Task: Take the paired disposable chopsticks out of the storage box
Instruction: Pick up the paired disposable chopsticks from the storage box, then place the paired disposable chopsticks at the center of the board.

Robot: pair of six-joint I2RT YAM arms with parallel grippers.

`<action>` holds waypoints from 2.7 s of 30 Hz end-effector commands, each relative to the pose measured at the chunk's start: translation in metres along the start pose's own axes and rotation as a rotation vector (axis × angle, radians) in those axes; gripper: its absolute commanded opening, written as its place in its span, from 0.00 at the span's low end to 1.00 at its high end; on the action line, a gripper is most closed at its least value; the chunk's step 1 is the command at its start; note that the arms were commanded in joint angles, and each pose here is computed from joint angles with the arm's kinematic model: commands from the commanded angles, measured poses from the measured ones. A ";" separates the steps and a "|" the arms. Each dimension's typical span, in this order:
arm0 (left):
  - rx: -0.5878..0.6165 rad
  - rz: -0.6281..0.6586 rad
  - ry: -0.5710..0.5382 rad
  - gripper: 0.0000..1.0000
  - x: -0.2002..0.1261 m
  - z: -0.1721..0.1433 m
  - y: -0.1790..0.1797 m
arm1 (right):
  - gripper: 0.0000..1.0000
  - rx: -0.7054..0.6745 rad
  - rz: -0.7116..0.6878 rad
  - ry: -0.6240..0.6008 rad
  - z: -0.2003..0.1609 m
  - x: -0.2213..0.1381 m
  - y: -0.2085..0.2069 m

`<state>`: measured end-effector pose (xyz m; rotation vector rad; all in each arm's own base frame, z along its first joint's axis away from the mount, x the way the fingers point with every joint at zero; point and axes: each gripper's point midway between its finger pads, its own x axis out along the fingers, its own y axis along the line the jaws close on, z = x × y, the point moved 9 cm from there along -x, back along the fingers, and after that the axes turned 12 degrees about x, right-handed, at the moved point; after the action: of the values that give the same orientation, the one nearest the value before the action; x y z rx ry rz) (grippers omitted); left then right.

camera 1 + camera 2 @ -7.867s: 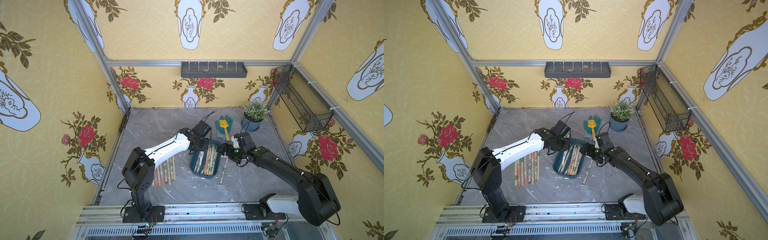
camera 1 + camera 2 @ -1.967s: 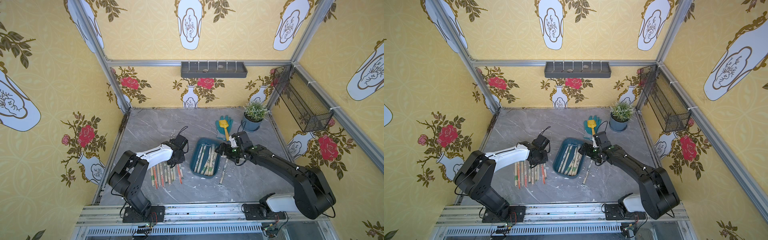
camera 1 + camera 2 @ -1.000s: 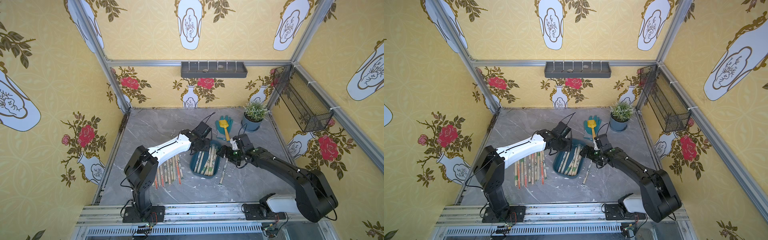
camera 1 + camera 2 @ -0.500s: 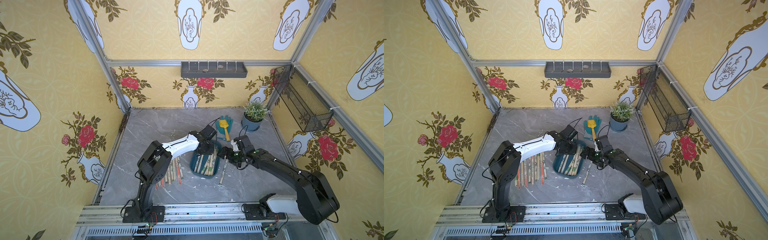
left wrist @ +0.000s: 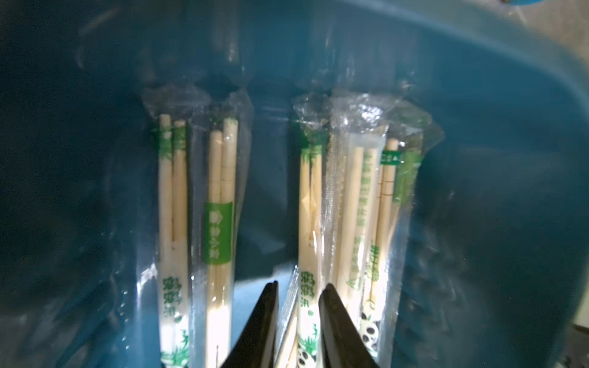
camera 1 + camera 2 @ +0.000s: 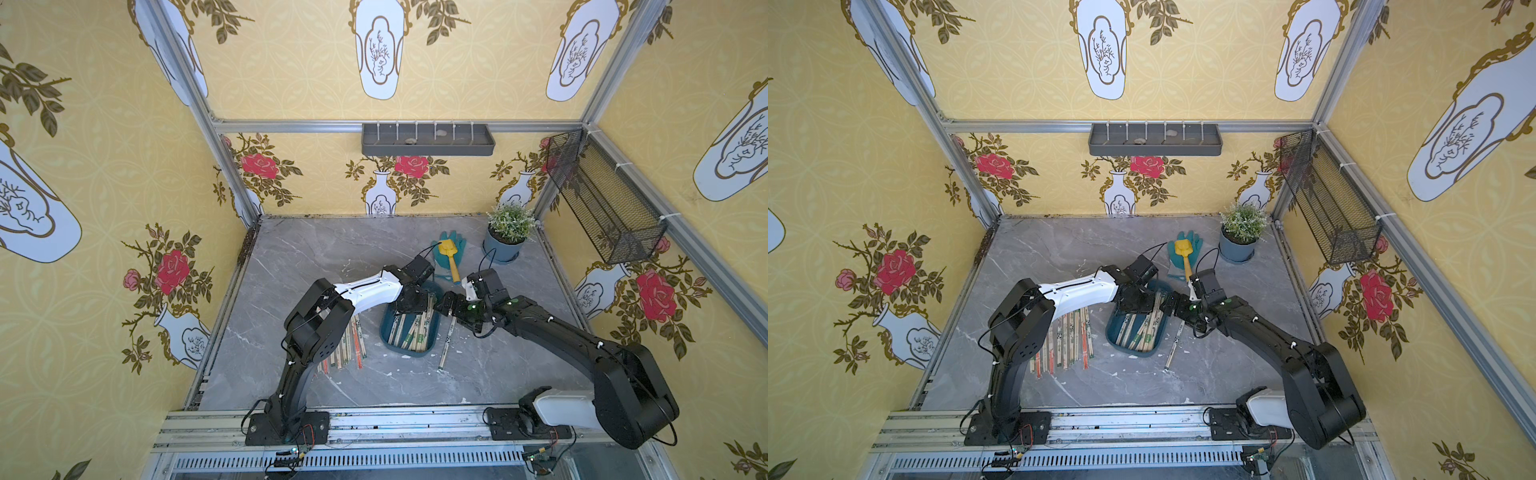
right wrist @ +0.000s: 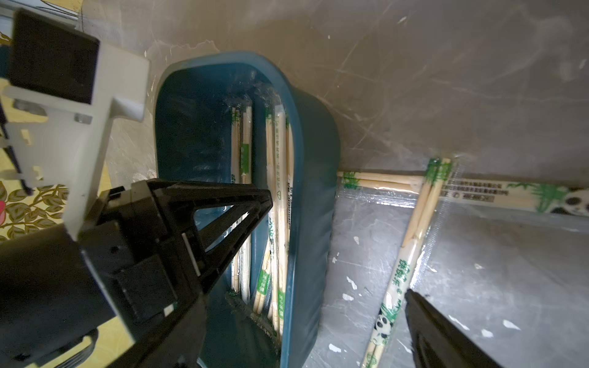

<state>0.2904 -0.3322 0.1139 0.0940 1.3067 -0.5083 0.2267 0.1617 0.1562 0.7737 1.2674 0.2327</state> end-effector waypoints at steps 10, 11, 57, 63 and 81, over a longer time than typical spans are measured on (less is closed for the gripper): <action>0.009 -0.014 0.018 0.24 0.012 -0.004 0.001 | 0.98 -0.015 -0.003 -0.008 0.003 0.000 0.003; 0.011 -0.023 0.019 0.24 0.013 -0.004 0.000 | 0.97 -0.014 -0.005 -0.008 0.003 0.000 0.003; -0.296 0.260 -0.171 0.04 -0.080 -0.053 0.106 | 0.98 -0.013 0.005 -0.008 0.004 0.003 0.005; -0.310 0.282 -0.132 0.04 -0.061 -0.059 0.113 | 0.97 -0.016 0.002 -0.008 0.004 0.002 0.005; -0.295 0.261 -0.176 0.31 -0.083 -0.053 0.116 | 0.98 -0.016 0.009 -0.001 0.006 0.005 0.008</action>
<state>0.2762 -0.1872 0.1434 -0.0440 1.1738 -0.0838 0.2329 0.1662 0.1547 0.7698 1.2792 0.2293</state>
